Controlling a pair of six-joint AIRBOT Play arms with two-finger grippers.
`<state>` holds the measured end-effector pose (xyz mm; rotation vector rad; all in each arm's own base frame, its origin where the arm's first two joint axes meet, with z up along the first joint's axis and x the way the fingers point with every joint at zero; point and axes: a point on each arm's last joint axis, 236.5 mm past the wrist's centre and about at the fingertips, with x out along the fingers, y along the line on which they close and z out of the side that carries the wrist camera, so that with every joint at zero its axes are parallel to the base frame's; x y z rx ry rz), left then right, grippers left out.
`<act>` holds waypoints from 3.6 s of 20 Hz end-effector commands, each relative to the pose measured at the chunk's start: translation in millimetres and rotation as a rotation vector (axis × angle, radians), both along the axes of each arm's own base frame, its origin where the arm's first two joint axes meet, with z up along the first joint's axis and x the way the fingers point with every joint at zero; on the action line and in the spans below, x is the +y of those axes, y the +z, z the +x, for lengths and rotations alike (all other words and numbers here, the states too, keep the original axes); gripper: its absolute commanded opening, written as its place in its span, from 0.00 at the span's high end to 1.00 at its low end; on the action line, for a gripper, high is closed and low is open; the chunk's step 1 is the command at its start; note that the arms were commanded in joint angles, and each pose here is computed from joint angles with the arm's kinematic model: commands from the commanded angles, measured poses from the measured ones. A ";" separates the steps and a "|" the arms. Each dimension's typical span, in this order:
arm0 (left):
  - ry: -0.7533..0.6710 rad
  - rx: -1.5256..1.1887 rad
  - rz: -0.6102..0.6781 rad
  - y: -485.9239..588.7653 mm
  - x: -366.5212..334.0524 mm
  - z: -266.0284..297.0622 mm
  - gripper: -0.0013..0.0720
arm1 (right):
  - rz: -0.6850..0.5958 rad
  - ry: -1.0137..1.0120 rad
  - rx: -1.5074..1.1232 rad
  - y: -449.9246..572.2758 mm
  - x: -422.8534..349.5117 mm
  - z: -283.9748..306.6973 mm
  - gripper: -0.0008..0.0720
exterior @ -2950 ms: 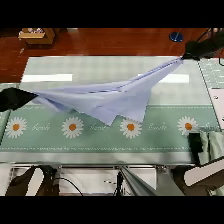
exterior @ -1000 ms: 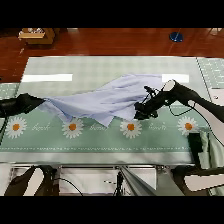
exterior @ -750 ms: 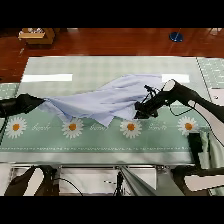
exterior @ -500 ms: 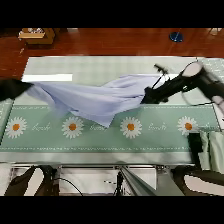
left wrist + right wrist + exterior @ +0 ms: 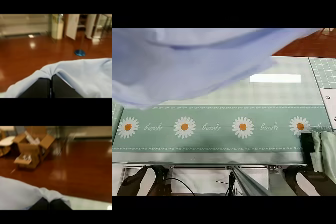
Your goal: Fold the shirts.
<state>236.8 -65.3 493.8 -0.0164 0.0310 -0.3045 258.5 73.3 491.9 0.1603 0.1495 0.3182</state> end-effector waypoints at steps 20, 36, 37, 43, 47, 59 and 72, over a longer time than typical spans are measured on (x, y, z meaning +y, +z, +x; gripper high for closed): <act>0.074 0.693 -0.018 -196.6 16.7 -46.1 0.96 | -0.308 -0.182 0.851 -244.0 -79.2 -29.0 0.97; -0.047 0.814 -0.230 -398.3 10.6 240.4 0.96 | -0.104 -0.089 0.765 -419.6 -62.2 263.5 0.97; -0.025 0.780 -0.211 -405.9 14.6 254.5 0.96 | -0.083 -0.101 0.732 -421.2 -62.6 275.2 0.97; 0.080 0.706 -0.130 -456.8 42.8 301.6 0.96 | -0.040 -0.170 0.646 -448.3 -74.7 317.3 0.97; 0.128 0.748 -0.136 -501.0 53.8 313.1 0.96 | 0.008 -0.187 0.777 -503.1 -73.9 313.4 0.97; -0.019 1.127 -0.156 -503.4 25.0 247.1 0.96 | -0.045 -0.046 1.171 -518.0 -48.5 217.8 0.97; 0.082 1.408 -0.033 -574.7 55.7 202.7 0.96 | -0.058 -0.029 1.422 -579.5 -46.3 177.9 0.96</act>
